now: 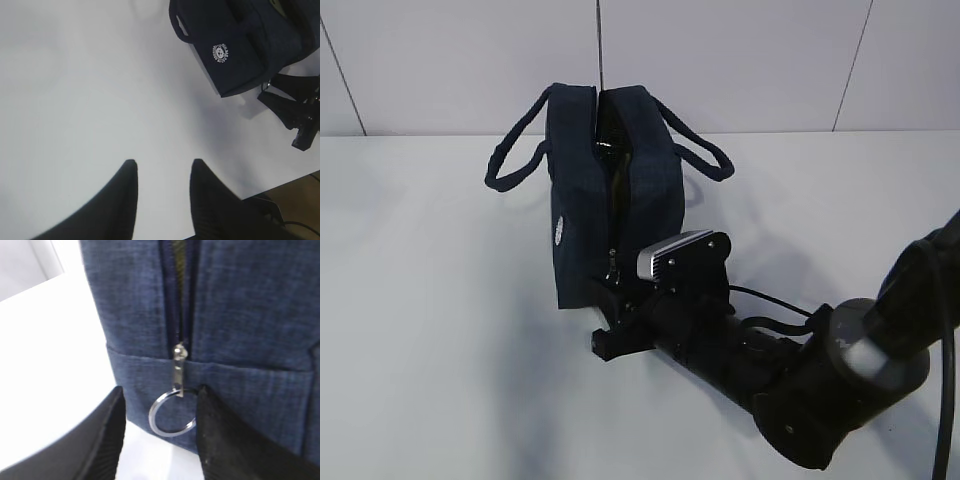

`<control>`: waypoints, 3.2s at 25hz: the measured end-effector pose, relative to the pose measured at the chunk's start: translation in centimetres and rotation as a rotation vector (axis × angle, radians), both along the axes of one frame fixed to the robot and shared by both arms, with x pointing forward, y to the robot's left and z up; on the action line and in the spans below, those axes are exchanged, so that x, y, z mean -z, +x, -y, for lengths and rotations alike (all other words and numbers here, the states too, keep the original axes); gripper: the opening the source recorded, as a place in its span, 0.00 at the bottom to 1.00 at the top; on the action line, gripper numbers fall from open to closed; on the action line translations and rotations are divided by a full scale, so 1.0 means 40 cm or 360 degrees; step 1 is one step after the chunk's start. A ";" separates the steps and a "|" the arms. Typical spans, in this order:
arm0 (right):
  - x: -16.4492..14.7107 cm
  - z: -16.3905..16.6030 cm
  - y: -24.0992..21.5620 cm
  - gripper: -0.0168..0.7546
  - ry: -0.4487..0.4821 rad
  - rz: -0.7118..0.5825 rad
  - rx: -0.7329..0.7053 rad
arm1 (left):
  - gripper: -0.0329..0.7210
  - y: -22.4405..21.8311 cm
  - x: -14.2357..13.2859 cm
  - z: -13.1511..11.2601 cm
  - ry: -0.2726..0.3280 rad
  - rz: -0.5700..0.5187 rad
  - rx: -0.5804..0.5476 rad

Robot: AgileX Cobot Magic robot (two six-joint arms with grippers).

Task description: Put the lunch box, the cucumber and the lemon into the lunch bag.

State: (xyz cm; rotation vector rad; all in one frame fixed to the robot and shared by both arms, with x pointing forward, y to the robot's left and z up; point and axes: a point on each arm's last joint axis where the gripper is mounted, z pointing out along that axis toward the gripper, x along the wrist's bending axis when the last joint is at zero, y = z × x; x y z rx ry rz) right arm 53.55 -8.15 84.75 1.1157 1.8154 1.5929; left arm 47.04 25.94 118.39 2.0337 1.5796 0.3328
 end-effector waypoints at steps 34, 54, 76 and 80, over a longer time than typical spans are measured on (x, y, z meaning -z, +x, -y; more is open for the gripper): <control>0.031 -0.007 0.018 0.45 -0.0019 -0.0065 0.0040 | 0.36 0.000 0.000 0.000 0.0000 0.0000 0.0000; 0.034 0.020 0.008 0.32 0.0080 -0.0092 0.0178 | 0.36 0.000 0.000 0.000 0.0000 0.0000 0.0000; 0.033 0.008 0.000 0.31 0.0075 -0.0077 0.0068 | 0.36 0.000 0.000 0.000 0.0000 0.0000 0.0000; 0.033 0.006 -0.001 0.31 0.0072 -0.0075 0.0051 | 0.36 0.000 0.000 0.000 0.0000 0.0000 0.0000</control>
